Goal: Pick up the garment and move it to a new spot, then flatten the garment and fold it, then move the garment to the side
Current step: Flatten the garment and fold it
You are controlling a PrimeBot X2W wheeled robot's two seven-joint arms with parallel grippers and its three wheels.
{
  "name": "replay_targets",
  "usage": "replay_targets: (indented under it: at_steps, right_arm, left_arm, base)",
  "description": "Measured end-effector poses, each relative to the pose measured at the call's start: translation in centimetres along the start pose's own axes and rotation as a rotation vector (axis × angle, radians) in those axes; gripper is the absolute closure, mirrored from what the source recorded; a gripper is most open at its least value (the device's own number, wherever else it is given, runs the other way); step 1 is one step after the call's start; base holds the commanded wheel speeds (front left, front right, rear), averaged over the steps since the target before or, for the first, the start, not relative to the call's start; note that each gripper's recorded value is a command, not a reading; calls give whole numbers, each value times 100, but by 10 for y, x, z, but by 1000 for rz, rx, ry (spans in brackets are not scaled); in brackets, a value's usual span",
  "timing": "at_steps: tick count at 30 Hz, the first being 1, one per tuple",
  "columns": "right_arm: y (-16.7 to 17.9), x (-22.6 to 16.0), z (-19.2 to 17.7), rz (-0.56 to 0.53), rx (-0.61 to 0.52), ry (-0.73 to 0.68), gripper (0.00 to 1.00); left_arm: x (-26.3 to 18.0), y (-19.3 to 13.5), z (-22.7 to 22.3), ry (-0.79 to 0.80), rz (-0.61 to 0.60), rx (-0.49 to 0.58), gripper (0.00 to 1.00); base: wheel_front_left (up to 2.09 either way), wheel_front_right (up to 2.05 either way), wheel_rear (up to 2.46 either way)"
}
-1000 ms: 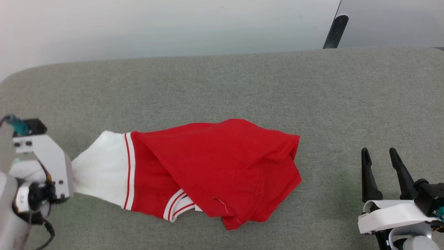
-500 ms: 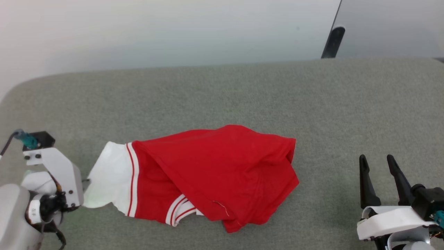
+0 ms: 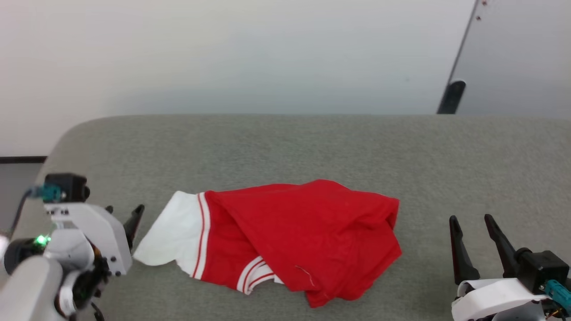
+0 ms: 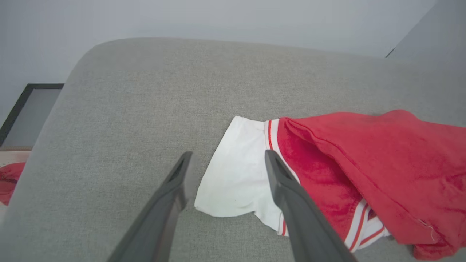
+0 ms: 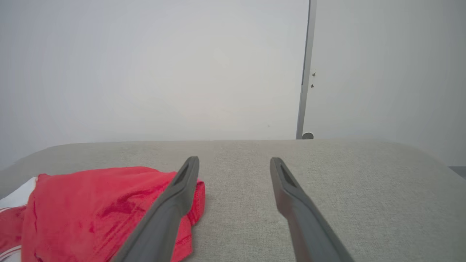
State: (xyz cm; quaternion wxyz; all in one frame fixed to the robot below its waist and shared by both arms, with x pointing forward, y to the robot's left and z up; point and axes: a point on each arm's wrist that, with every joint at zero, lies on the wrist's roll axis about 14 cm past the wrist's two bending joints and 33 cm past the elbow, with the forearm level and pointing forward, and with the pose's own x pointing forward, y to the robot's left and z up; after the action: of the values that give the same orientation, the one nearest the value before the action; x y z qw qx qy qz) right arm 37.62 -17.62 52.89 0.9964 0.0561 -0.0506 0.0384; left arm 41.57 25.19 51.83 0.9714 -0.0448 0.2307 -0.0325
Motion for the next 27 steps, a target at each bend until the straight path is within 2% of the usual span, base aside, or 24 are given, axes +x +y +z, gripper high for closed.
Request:
replay_targets:
  at_steps: [6, 12, 17, 27]
  right_arm:
    - [21, 3, 0, 65, 4, 11, 0]
    - [40, 8, -5, 126, 6, 56, 0]
    - [57, 13, -19, 182, 3, 149, 0]
    - [81, 28, -53, 266, -36, 439, 0]
  left_arm:
    - [-31, -1, 12, -256, -5, -24, 0]
    - [-61, 11, 0, -411, 54, -59, 0]
    - [-80, 20, -25, -451, 121, -132, 0]
    - [-100, 29, -57, -453, 186, -246, 0]
  base:
    - [0, 0, 0]
    - [0, 0, 0]
    - [0, 0, 0]
    - [0, 0, 0]
